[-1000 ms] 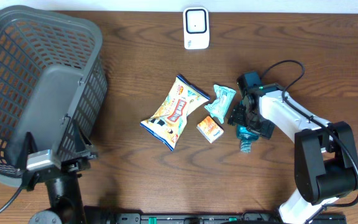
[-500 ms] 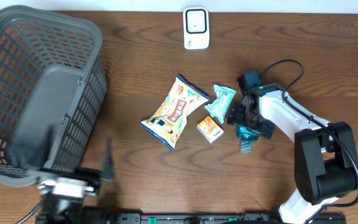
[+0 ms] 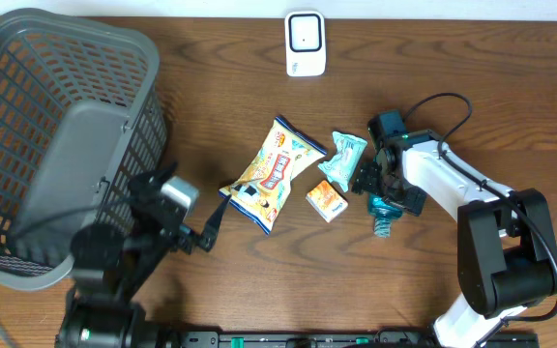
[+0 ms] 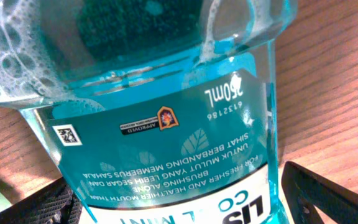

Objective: Scan the item barcode

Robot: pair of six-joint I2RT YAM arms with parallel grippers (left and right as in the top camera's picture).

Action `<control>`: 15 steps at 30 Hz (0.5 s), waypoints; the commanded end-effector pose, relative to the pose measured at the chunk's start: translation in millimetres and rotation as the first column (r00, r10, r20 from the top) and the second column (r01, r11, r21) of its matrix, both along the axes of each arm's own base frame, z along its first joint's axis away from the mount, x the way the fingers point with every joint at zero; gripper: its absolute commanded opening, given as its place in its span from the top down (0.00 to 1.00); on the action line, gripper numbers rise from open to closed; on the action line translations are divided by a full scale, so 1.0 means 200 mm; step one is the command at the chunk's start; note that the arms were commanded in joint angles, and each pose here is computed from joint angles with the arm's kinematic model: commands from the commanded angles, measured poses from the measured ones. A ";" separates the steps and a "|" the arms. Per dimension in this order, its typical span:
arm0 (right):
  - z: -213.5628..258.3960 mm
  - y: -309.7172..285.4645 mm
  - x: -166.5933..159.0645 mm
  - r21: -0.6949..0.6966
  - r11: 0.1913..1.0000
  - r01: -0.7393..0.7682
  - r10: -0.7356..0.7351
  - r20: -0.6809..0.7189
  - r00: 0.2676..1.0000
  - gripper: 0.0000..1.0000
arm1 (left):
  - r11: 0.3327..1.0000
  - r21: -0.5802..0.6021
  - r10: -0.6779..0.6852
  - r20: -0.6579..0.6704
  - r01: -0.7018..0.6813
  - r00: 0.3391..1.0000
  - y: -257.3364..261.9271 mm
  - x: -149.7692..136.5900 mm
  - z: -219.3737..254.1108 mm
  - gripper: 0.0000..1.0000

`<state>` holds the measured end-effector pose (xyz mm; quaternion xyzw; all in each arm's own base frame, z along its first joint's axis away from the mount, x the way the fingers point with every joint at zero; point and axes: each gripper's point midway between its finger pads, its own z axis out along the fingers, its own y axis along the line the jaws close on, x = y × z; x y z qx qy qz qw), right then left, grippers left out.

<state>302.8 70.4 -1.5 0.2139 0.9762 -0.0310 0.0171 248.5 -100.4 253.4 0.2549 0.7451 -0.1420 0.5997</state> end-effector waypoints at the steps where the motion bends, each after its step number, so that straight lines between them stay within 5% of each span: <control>1: -0.02 0.01 -0.01 -0.009 1.000 -0.019 0.019 -0.012 1.000 0.03 | 0.999 0.009 0.046 -0.044 -0.045 0.998 0.03 0.10 -0.06 0.02; 9: -0.02 0.01 -0.01 -0.009 1.000 -0.019 0.019 -0.012 1.000 0.03 | 0.991 -0.058 0.115 -0.050 -0.118 0.992 0.04 0.36 -0.10 0.02; 15: -0.02 0.01 -0.02 -0.012 1.000 -0.019 0.019 -0.026 0.999 0.02 | 0.898 -0.105 0.413 -0.136 -0.427 0.901 0.26 0.56 -0.21 0.02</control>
